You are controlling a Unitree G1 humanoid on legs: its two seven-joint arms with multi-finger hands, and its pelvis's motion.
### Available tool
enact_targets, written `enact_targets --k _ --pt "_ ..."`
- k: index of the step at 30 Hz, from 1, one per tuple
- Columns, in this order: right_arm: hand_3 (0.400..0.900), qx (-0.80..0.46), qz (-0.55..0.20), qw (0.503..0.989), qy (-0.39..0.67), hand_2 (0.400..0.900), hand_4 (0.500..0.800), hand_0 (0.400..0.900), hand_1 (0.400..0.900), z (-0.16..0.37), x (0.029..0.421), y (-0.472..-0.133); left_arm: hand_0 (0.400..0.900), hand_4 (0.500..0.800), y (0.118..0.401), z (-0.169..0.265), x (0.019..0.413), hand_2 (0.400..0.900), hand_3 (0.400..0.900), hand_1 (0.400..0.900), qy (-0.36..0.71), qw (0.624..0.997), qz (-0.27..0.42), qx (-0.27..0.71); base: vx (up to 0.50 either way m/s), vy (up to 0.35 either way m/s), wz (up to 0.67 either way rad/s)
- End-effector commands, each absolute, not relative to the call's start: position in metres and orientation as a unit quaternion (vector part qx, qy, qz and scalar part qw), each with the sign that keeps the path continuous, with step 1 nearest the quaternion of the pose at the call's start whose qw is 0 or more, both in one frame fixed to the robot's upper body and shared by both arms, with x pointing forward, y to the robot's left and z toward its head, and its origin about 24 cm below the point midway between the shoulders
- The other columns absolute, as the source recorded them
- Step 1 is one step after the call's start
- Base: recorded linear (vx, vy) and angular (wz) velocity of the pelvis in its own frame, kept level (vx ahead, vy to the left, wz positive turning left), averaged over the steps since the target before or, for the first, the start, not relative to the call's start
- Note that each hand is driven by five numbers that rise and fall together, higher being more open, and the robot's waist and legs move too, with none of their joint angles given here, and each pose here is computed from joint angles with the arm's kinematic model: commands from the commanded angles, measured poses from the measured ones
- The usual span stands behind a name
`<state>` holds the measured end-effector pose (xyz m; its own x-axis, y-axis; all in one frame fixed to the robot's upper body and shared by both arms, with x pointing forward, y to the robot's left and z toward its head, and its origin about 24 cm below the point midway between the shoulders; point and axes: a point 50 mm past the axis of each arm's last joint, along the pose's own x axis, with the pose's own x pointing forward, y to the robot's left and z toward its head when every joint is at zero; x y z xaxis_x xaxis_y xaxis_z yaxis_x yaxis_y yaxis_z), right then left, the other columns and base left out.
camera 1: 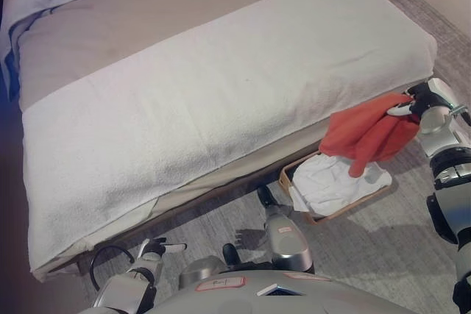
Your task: Put the clothes on the bed into the basket.
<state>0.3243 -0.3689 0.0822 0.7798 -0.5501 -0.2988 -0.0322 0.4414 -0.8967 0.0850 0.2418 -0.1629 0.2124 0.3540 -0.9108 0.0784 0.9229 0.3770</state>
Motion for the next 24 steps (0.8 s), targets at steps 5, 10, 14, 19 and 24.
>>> enact_targets --k 5,10,14,19,24 --pt "0.400 -0.500 -0.215 0.806 0.235 0.400 0.500 0.400 0.400 0.129 0.338 -0.379 0.900 0.800 0.276 -0.156 0.062 0.900 0.900 0.900 0.647 0.721 0.120 0.216 0.001 -0.013 0.03" --pt "0.400 -0.500 -0.214 0.804 0.239 0.400 0.500 0.400 0.400 0.127 0.336 -0.379 0.900 0.800 0.276 -0.157 0.062 0.900 0.900 0.900 0.647 0.721 0.117 0.218 0.000 -0.013 0.11" --pt "0.900 -0.514 -0.217 0.786 0.267 0.900 0.800 0.900 0.900 0.121 0.330 -0.386 0.900 0.800 0.274 -0.157 0.064 0.900 0.900 0.900 0.646 0.722 0.110 0.222 0.007 -0.013 0.13" --pt "0.900 -0.510 -0.219 0.785 0.274 0.900 0.800 0.900 0.900 0.117 0.330 -0.385 0.900 0.800 0.273 -0.157 0.067 0.900 0.900 0.900 0.645 0.722 0.108 0.226 0.009 -0.009 0.07" --pt "0.900 -0.515 -0.216 0.781 0.281 0.900 0.800 0.900 0.900 0.114 0.329 -0.384 0.900 0.800 0.274 -0.156 0.070 0.900 0.900 0.900 0.642 0.723 0.108 0.231 -0.003 -0.012 0.03"
